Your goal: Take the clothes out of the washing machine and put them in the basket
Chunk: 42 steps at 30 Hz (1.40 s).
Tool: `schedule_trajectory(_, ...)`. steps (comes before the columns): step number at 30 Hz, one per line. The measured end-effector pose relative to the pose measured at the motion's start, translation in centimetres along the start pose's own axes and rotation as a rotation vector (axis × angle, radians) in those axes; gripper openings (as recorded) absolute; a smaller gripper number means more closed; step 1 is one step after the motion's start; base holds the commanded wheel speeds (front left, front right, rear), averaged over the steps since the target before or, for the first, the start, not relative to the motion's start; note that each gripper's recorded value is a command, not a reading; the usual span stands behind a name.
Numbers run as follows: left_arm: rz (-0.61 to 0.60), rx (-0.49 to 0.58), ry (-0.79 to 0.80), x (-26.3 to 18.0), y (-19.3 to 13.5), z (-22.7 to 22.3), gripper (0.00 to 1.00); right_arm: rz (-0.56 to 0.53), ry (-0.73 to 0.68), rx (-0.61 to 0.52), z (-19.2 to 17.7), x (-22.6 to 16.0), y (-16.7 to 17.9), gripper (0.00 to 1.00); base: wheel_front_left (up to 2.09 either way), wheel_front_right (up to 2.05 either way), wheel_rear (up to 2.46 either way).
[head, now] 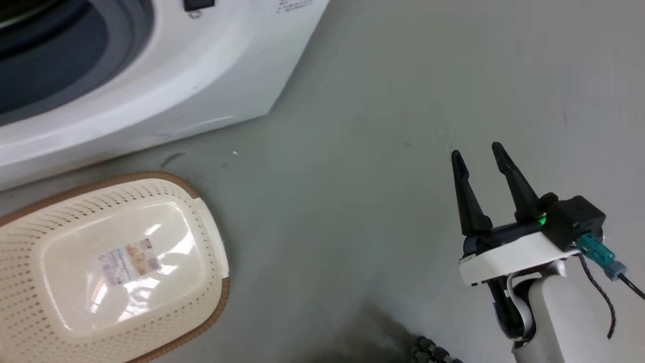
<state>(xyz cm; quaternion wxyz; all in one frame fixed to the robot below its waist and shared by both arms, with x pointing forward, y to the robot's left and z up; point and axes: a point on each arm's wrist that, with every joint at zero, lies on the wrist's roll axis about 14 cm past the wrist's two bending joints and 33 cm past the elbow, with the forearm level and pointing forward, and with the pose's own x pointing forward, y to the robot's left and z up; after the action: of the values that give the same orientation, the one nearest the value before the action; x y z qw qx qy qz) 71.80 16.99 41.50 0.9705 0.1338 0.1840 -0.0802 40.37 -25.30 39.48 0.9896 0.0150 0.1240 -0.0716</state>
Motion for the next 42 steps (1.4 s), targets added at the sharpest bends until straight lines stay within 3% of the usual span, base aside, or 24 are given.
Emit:
schedule_trajectory(12,-0.005,0.079,0.239,5.0,-0.5,-3.3,1.0,-0.014,0.082,0.013,-2.8,0.9,-0.4,1.0,0.0,0.0,0.0)
schedule_trajectory(19,-0.027,0.084,0.47,5.0,-1.4,-7.1,1.0,-0.027,0.105,0.013,-3.5,0.8,-0.8,1.0,0.0,0.0,0.0)
schedule_trajectory(26,0.024,0.078,0.561,4.1,-0.7,-8.6,1.0,-0.027,0.114,0.017,-3.8,0.8,-0.7,1.0,0.0,0.0,0.0)
schedule_trajectory(27,0.027,0.08,0.568,4.0,-0.7,-8.7,0.64,-0.025,0.116,0.018,-3.9,0.8,-0.7,1.0,0.0,0.0,0.0)
schedule_trajectory(28,0.027,0.082,0.574,3.9,-0.7,-8.9,0.36,-0.023,0.118,0.018,-3.9,0.8,-0.6,1.0,0.0,0.0,0.0)
schedule_trajectory(29,0.03,0.081,0.573,3.9,-0.7,-8.9,0.13,-0.022,0.118,0.018,-3.9,0.9,-0.6,1.0,0.0,0.0,0.0)
schedule_trajectory(30,0.036,0.083,0.562,4.0,-0.6,-8.7,0.0,-0.022,0.117,0.017,-3.9,0.9,-0.6,1.0,0.0,0.0,0.0)
schedule_trajectory(36,0.052,0.085,0.467,4.3,0.1,-7.4,0.0,-0.027,0.118,0.019,-3.9,0.8,-0.8,1.0,0.0,0.0,0.0)
schedule_trajectory(42,0.077,0.082,0.273,4.9,0.7,-4.3,0.0,-0.026,0.099,0.022,-3.2,0.9,-0.8,1.0,0.0,0.0,0.0)
